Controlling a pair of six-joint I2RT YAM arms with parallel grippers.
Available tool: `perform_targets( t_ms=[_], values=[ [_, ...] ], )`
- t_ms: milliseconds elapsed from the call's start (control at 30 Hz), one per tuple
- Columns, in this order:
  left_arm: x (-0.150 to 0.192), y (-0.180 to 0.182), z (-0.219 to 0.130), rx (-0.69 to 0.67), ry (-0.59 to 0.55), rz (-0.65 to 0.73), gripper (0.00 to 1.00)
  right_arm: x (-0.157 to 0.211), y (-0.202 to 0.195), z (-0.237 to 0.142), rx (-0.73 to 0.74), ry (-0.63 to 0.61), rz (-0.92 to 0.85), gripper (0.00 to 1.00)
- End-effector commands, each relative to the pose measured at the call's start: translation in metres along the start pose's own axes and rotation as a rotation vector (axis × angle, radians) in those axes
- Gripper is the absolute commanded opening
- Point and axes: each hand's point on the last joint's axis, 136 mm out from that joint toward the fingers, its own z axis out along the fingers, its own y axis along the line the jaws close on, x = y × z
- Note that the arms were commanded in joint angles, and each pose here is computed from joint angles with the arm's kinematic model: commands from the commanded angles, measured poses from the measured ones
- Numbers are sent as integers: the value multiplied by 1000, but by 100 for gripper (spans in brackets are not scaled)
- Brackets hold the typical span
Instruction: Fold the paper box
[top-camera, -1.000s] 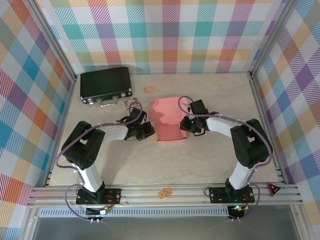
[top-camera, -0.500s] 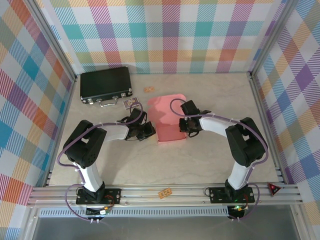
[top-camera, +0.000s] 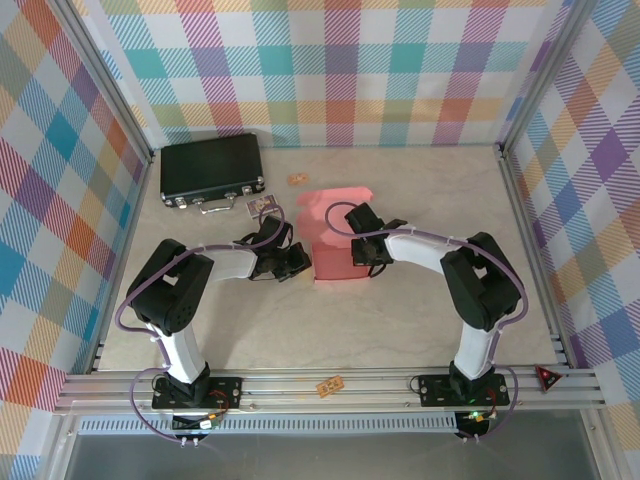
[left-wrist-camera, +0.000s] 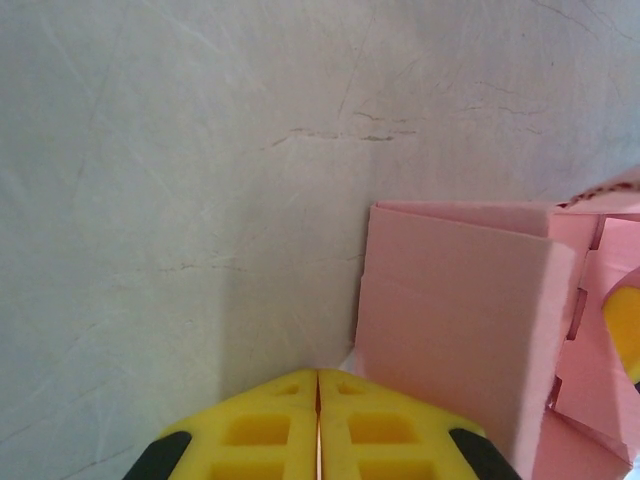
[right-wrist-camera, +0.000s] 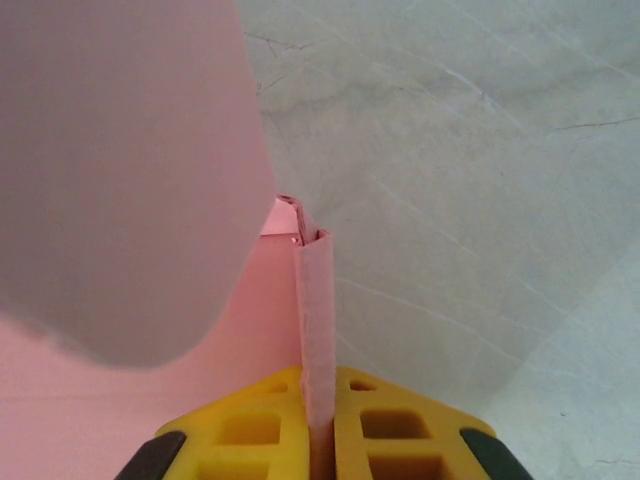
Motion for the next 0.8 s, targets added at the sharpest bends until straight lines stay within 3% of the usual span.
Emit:
perform_targets(
  t_ms=[0, 400, 767],
  values=[
    [-3, -3, 8, 17, 12, -10, 8, 22, -24, 12, 152, 76, -46, 10],
    [-1, 0, 9, 9, 16, -17, 8, 29, -35, 15, 326, 104, -108, 10],
    [0, -2, 7, 18, 21, -15, 8, 35, -23, 24, 256, 131, -106, 13]
  ],
)
